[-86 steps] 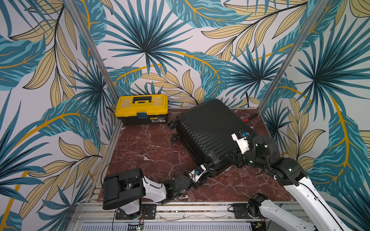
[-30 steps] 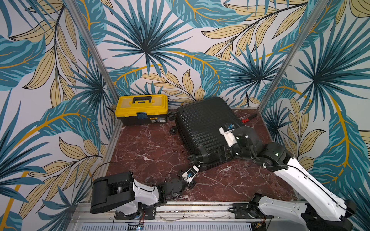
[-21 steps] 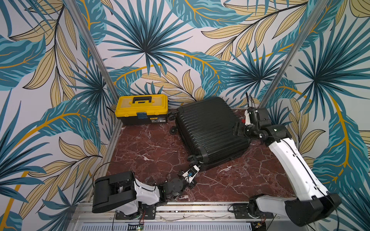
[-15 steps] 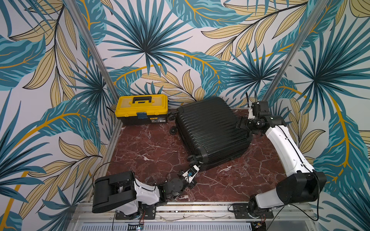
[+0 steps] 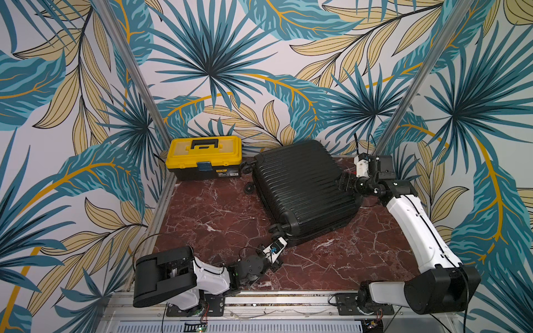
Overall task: Open the suitcase zippers
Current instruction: Adjust the suitcase at the center of the board, then unzip the zipper on the suitcase.
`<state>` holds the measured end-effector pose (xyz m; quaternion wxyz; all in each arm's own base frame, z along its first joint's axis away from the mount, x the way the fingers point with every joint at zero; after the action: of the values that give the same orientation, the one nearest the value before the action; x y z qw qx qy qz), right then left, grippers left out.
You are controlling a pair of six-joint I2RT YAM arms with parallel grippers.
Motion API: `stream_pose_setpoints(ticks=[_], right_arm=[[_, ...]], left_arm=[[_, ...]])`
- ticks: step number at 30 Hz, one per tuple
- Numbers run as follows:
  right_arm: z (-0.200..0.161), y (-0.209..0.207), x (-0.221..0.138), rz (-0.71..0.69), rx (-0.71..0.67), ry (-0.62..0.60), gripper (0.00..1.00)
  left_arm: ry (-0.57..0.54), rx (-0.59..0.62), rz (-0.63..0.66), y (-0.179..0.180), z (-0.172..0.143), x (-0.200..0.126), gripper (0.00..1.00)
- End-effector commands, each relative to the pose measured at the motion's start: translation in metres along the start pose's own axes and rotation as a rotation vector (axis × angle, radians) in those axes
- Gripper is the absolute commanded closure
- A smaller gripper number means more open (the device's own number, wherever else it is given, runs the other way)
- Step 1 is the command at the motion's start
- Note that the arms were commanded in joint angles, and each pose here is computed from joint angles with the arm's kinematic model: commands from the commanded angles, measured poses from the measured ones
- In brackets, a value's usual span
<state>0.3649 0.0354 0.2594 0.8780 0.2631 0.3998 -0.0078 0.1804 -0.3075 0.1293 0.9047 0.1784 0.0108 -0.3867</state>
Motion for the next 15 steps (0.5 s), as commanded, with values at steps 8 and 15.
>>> stream_pose_setpoints(ticks=[8, 15], right_arm=[[0.001, -0.045, 0.027, -0.109, 0.179, 0.132, 0.17], [-0.069, -0.01, 0.046, 0.156, 0.277, 0.42, 0.18]], left_arm=[[0.039, -0.024, 0.013, 0.006, -0.014, -0.008, 1.0], [0.041, -0.02, 0.066, 0.018, -0.014, -0.01, 1.0]])
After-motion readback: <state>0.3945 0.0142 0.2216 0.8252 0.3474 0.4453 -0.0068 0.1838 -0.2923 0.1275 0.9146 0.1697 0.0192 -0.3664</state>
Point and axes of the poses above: each gripper's point midway between its finger pads, its own x axis out along the fingers, its own y axis along the line the jaws close on, z = x × y, the point moved 1 cm from there along -x, back along the fingers, and after that the axes turned 12 degrees about x, right-handed, at the moved point
